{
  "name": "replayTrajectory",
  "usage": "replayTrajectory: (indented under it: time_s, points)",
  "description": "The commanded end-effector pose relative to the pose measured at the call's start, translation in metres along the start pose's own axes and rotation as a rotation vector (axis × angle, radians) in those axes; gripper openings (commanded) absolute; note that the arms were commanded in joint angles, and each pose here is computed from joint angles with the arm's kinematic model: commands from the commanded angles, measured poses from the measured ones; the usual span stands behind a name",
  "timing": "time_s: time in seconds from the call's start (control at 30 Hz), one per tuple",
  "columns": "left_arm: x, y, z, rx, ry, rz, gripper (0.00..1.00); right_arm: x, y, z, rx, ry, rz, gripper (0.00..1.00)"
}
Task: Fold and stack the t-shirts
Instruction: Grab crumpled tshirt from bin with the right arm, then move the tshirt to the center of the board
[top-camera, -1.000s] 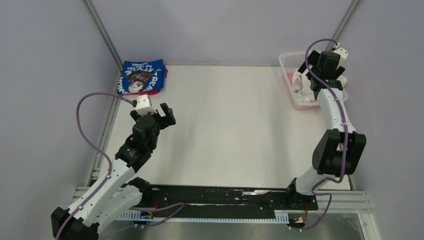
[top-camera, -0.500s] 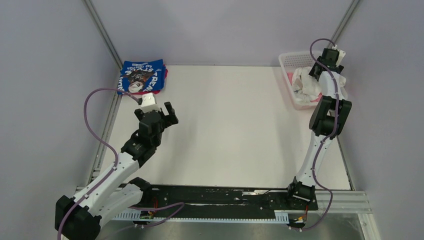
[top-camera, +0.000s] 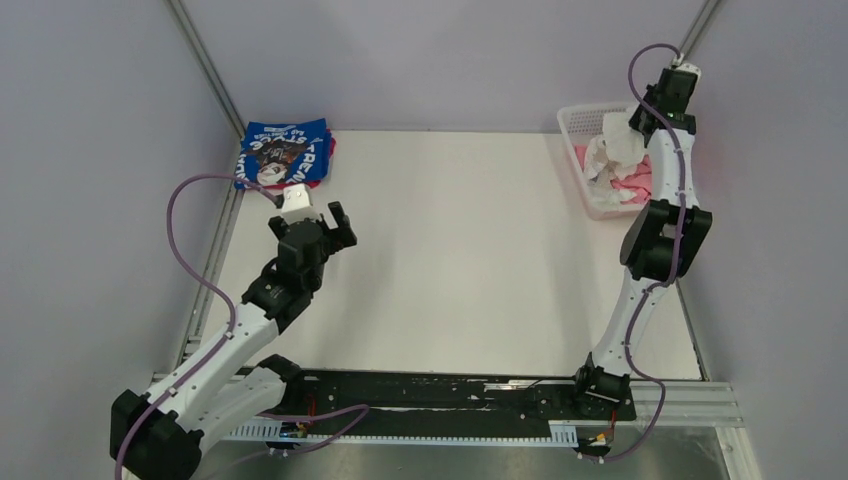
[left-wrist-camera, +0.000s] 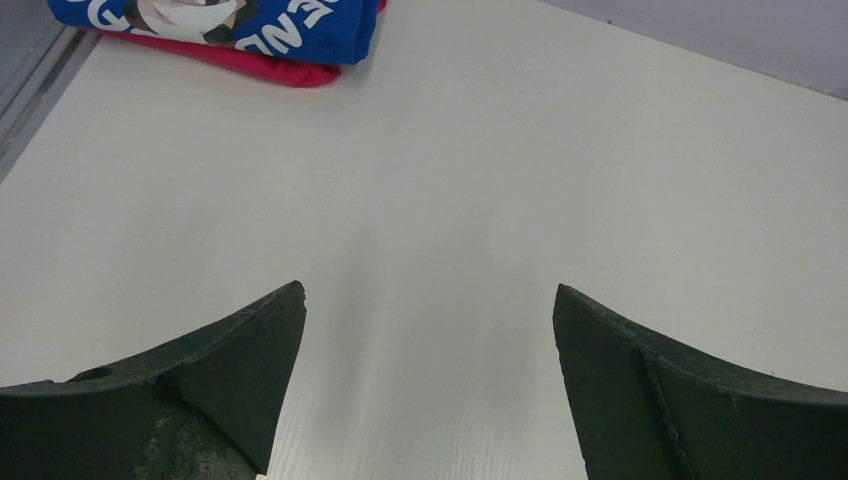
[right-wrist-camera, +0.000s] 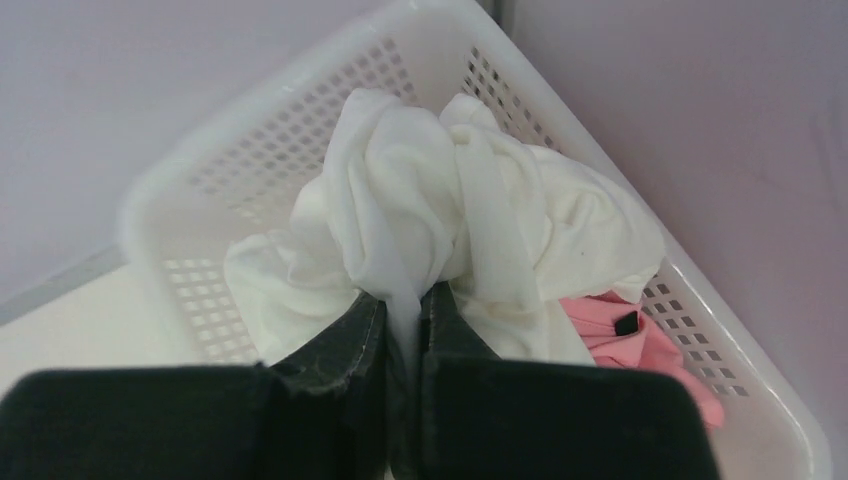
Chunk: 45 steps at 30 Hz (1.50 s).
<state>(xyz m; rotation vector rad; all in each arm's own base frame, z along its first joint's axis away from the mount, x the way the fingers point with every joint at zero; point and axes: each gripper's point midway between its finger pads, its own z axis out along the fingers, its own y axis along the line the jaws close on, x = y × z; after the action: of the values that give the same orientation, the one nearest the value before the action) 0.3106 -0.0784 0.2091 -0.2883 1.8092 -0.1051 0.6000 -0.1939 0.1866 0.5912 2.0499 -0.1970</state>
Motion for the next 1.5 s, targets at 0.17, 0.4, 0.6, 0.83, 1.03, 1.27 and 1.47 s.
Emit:
replayTrajectory:
  time_s: [0.17,0.4,0.6,0.83,1.03,1.27,1.47]
  points:
    - [-0.03,-0.006,-0.012,0.029,-0.076,-0.095,1.0,-0.198,0.129,-0.281,-0.55,-0.579,-0.016,0.0]
    - [-0.035,-0.006,-0.019,0.048,-0.081,-0.121,1.0,-0.179,0.218,-0.436,-1.014,-0.634,-0.066,0.0]
    - [-0.038,0.002,-0.029,0.028,-0.076,-0.154,1.0,-0.146,0.274,-0.524,-1.303,-0.616,-0.066,0.0]
    - [-0.039,0.024,-0.044,-0.08,-0.052,-0.219,1.0,-0.073,0.303,-0.48,-1.254,-0.36,0.04,0.0]
    - [-0.021,0.032,-0.045,-0.13,0.013,-0.234,1.0,0.07,0.209,-0.322,-0.605,-0.126,0.175,0.46]
    - [0.01,0.007,-0.03,-0.081,0.178,-0.203,1.0,0.191,0.097,-0.266,-0.246,0.098,0.211,1.0]
    - [0.057,-0.009,-0.011,-0.057,0.333,-0.153,1.0,0.205,0.086,-0.271,-0.267,0.111,0.077,1.0]
